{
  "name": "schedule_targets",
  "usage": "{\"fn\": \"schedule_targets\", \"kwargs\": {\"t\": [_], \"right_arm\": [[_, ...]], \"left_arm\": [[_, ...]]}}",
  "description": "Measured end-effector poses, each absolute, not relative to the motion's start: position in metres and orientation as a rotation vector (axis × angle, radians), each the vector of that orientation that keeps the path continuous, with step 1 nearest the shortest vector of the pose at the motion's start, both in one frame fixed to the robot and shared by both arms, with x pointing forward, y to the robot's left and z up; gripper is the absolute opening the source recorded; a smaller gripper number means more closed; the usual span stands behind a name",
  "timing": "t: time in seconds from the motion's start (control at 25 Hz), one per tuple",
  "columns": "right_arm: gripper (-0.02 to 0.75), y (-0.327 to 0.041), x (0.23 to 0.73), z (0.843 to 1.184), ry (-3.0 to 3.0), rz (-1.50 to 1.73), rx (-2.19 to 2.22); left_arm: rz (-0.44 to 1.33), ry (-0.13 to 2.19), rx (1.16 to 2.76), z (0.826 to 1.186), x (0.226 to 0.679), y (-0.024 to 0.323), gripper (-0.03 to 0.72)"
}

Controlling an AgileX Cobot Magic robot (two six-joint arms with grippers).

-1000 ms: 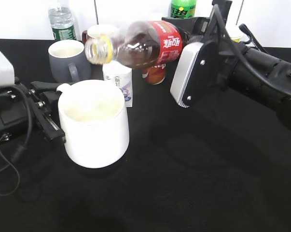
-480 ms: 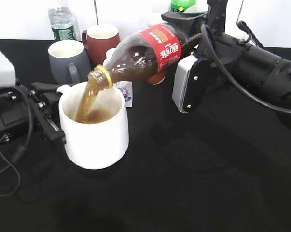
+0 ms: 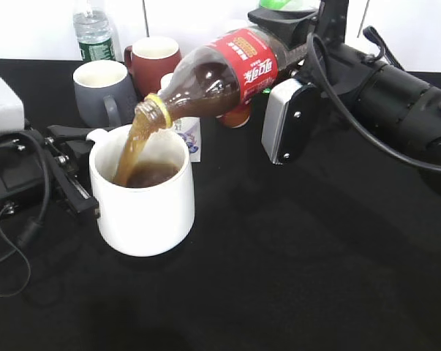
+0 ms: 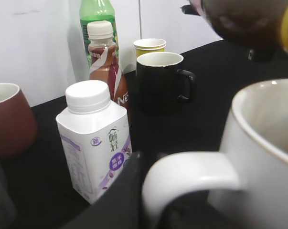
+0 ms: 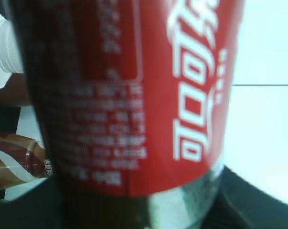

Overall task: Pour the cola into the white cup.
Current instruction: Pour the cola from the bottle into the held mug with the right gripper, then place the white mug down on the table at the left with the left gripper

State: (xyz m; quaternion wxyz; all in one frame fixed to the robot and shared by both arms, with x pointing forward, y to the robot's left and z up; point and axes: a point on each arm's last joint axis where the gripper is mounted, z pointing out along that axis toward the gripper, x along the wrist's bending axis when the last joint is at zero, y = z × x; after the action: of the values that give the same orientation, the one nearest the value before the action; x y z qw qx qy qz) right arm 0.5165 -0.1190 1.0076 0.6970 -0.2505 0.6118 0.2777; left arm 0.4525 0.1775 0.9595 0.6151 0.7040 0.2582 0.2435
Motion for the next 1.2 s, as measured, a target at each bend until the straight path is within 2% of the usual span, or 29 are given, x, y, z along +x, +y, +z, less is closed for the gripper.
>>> {"fn": "schedule_targets", "kwargs": {"t": [0.32,0.48,0.6,0.76,1.0,1.12,1.2], "right_arm": [[0.385,-0.119,0.517,1.009,1.36,0.621,-0.544],[0.385,-0.119,0.518,1.008,1.419,0.746,-0.438],[0.385,-0.116,0.523,0.99,1.481,0.758,-0.43],[0.385,-0.116,0.524,0.987,1.52,0.837,-0.357],[0.384,-0.118,0.524,0.996,1.57,1.61,0.417],[0.384,-0.125,0.521,0.996,1.544,1.7,0.597],[0.384,-0.142,0.507,0.999,1.487,1.68,0.731]], "left_arm": [[0.563,0.595,1.622,0.96,0.453,0.178,0.043],[0.58,0.604,1.559,0.965,0.454,0.178,0.042],[0.589,0.613,1.529,0.967,0.455,0.179,0.042],[0.59,0.611,1.526,0.967,0.455,0.179,0.042],[0.608,0.646,1.492,0.969,0.458,0.182,0.042],[0.692,0.731,1.44,0.971,0.464,0.19,0.042],[0.739,0.782,1.423,0.971,0.469,0.198,0.042]]}}
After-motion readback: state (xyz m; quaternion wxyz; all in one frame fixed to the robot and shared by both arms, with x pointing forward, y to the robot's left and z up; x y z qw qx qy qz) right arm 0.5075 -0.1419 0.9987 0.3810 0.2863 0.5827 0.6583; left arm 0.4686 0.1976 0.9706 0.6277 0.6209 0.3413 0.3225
